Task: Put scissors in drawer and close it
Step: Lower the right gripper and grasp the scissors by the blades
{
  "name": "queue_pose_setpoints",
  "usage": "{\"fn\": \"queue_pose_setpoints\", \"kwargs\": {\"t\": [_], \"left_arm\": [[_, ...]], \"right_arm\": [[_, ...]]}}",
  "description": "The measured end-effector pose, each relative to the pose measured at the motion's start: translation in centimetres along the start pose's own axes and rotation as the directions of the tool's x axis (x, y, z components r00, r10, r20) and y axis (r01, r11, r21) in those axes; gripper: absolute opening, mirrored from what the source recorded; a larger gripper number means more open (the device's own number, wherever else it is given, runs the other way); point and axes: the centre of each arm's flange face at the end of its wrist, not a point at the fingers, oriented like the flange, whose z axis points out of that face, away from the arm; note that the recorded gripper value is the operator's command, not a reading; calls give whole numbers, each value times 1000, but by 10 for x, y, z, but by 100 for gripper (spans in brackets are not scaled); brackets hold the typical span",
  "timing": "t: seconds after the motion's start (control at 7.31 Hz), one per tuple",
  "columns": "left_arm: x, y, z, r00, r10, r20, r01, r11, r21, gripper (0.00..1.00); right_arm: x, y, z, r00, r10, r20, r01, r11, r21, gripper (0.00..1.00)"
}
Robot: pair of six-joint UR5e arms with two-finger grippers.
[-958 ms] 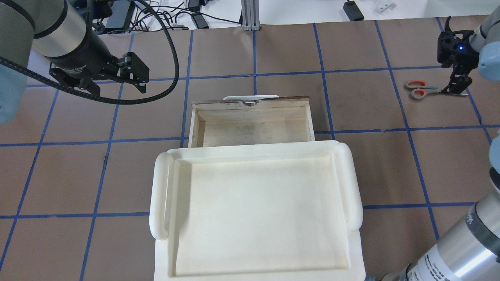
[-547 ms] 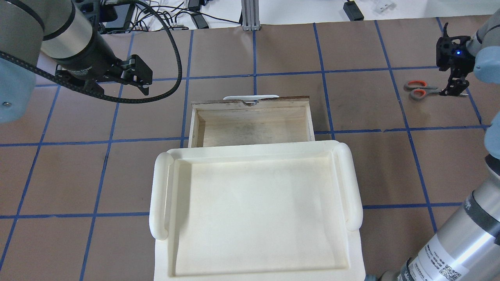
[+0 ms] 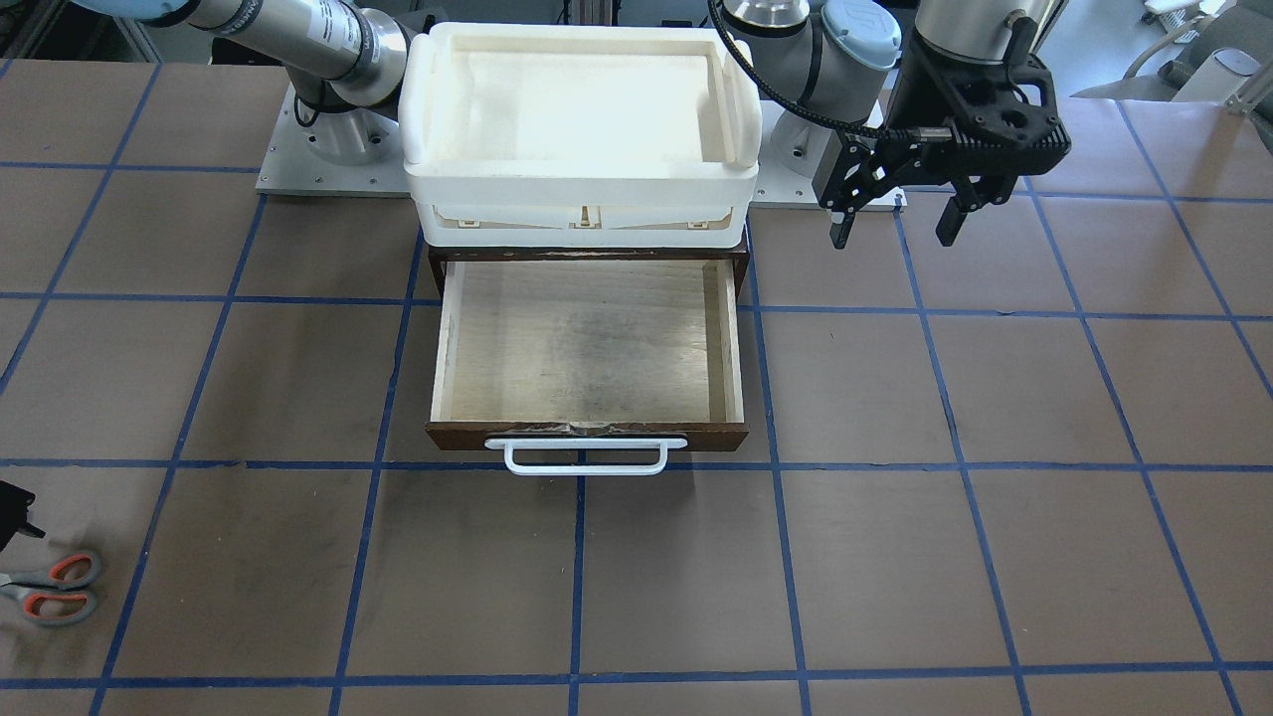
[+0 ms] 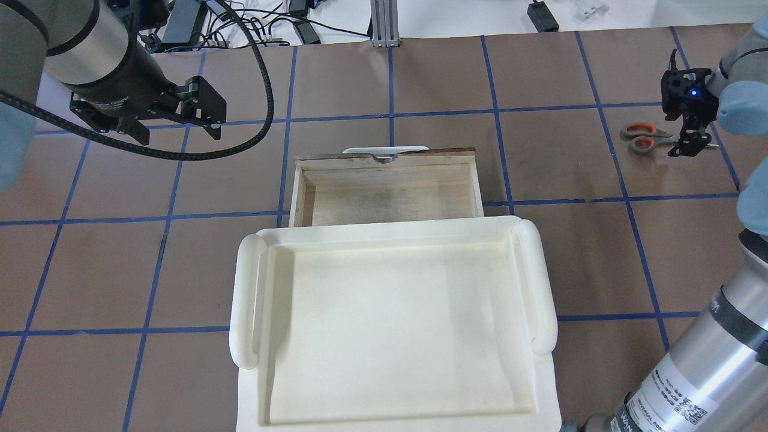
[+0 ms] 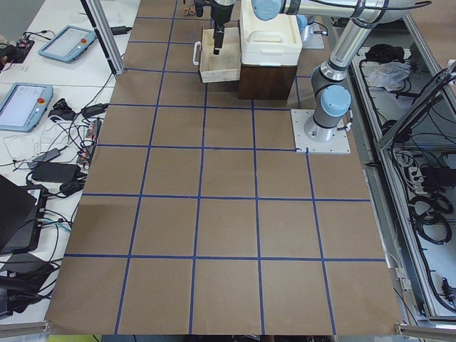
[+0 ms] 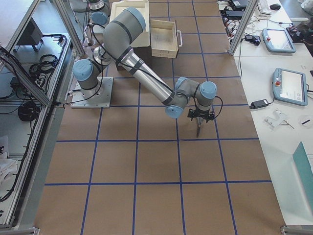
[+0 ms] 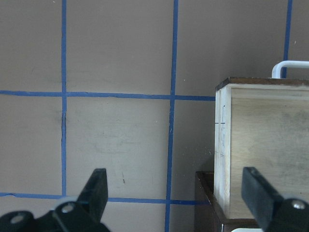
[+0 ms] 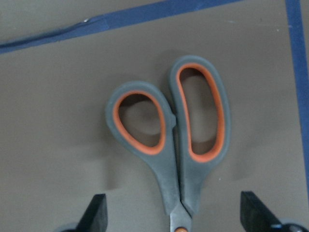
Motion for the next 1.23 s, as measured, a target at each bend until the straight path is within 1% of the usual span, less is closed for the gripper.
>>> {"fn": "queue_pose_setpoints", "kwargs": {"t": [0.41,0.55,0.68,1.09,1.23], "left_arm": [[1,0,1,1000,-1,-8,1,1000,0,100],[2,-3,6,1000,-2,-10,2,1000,-10,100],[2,-5,12,1000,-1,-11,1,1000,-20,100],[2,-8,23,1000,-1,-11,1,999,-41,100],[3,-8,24,1000,-1,-12,1,999,-44,100]], "right_arm": [[0,0,7,1000,1,10,-1,1000,3,45],[0,0,8,1000,0,10,0,1000,3,21],[0,0,7,1000,-1,10,1,1000,1,0],[-1,1,1,1000,0,8,1,1000,-9,0],[-1,-1,-8,1000,-2,1,2,1000,-13,0]]}}
